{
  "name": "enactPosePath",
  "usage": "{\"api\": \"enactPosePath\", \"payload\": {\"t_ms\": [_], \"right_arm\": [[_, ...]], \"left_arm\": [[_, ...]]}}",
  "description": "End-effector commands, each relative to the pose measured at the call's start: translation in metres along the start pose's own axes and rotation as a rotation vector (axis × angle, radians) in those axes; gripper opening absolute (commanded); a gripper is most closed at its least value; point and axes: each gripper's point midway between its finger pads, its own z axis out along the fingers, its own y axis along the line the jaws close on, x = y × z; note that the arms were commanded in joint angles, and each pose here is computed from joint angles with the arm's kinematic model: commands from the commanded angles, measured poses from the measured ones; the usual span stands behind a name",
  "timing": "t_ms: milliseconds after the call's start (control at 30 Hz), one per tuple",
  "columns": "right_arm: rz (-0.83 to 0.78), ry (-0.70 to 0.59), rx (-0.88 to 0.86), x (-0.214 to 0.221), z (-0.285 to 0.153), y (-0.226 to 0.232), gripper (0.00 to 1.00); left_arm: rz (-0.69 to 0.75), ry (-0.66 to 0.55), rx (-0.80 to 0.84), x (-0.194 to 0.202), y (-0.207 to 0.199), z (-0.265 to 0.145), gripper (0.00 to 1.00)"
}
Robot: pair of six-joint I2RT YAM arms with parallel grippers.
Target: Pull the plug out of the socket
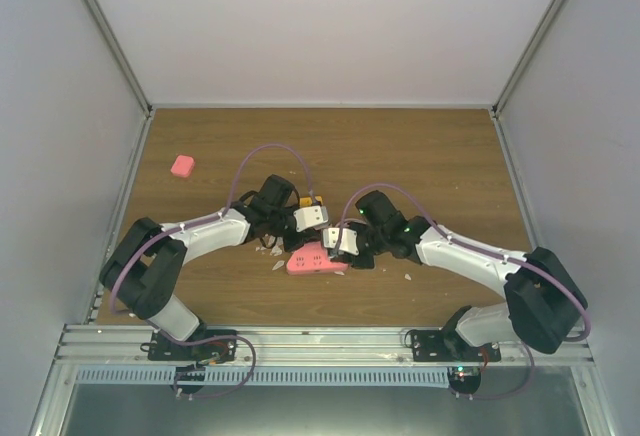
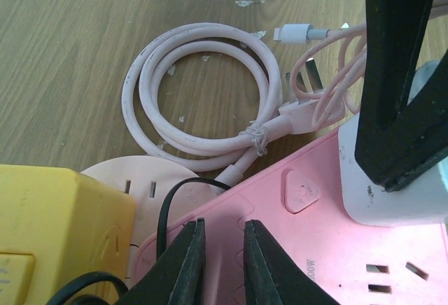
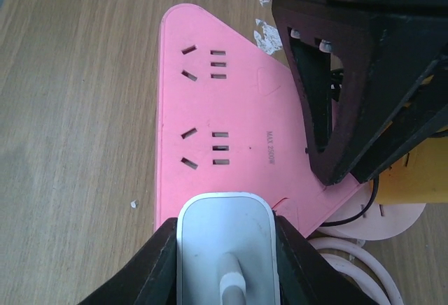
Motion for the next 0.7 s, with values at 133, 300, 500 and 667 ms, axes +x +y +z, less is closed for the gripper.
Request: {"api": "enactPosePath", "payload": {"t_ms": [133, 300, 500, 667], "right_arm": [[0.023, -0.137, -0.049, -0.041, -0.02, -0.011, 0.09], [0.044, -0.137, -0.077, -0.039, -0.019, -0.012, 0.08], [0.071, -0.135, -0.118, -0.033, -0.019, -0.011, 0.08], [0.092, -0.13, -0.148, -0.031, -0.017, -0.011, 0.08]], "left_arm": [[-0.054, 0.194, 0.028, 0.067, -0.019, 0.014, 0.18], [-0.046, 0.214, 0.016, 0.076, -0.02, 0.014, 0.18], [-0.036, 0.233, 0.018, 0.083, -0.022, 0.016, 0.17], [-0.032, 0.242, 0.026, 0.087, -0.025, 0.017, 0.17]]}}
